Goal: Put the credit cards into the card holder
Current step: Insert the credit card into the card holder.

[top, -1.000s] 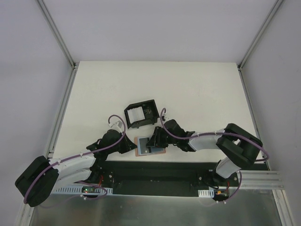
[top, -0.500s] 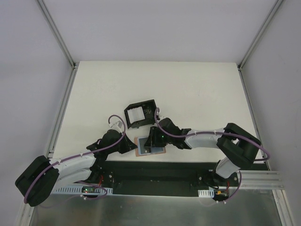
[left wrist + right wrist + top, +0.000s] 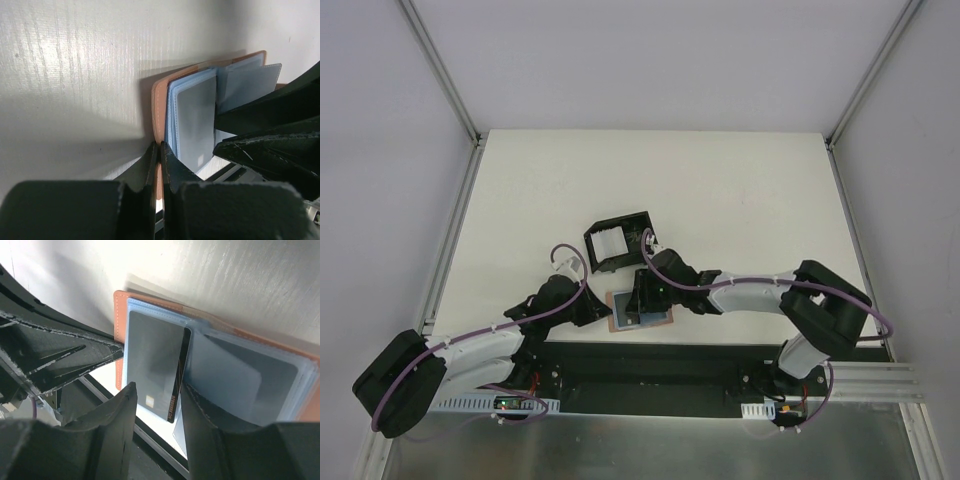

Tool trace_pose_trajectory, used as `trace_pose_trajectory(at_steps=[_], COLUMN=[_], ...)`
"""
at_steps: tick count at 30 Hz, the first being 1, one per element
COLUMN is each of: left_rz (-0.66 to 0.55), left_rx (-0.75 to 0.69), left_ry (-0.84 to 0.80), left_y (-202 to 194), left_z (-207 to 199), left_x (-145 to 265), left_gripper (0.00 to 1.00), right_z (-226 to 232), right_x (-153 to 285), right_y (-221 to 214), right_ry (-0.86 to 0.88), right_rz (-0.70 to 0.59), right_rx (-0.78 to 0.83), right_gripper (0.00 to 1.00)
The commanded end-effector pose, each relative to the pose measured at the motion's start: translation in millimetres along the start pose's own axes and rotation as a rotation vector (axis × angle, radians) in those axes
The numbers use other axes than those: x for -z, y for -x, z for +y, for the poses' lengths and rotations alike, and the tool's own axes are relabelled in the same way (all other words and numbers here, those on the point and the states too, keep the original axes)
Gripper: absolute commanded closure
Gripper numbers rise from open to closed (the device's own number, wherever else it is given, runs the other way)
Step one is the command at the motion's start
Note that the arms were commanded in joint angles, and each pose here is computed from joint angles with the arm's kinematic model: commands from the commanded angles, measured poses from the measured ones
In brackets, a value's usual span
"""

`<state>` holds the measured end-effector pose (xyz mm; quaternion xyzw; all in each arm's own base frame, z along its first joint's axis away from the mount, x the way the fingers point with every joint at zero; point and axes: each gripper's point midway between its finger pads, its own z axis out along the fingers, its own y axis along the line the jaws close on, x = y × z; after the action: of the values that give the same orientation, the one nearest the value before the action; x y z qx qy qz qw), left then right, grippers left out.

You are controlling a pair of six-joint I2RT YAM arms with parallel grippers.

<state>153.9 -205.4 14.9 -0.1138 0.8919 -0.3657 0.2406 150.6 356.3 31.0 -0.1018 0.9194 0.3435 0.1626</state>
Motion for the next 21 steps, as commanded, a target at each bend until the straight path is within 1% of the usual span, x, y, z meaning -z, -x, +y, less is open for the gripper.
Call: trace_pose_trajectory(at_steps=[1,3,6,11,14,21], left_rz=[0.035,0.029,0.022,0.024,0.025,0.018], left_rx=[-0.005,-0.005,-0.012,-0.027,-0.034,-0.055], left_ry=[0.029,0.017,0.016,-0.009,-0.019,-0.078], left_y=[-8.7,-7.0,-4.8,-2.9,-1.4,5.7], left_z=[11.4,7.6,5.8,-2.4,-6.9,-27.5], left_x=[2.2,3.8,6.3,9.2,10.5,16.9], left_gripper=[1.0,1.0,1.0,1.0,1.0,1.0], right_z=[9.6,3.8,-2.2,-12.9,-23.4,-41.2], right_x=[23.1,34.3,45.2,49.1,46.1,37.5], right_y=[18.0,23.2,30.2,23.5,19.5,8.9], right_ry=[-0.033,-0.071,-0.118,-0.161,-0.21,-0.299], right_rz=[-0.083,-0.113,-0.149,-0.128,-0.11,-0.046], right_rx=[0.074,0.092,0.104,0.093,0.071,0.075], right_gripper=[0.55,0.53,0.53,0.53,0.54,0.56])
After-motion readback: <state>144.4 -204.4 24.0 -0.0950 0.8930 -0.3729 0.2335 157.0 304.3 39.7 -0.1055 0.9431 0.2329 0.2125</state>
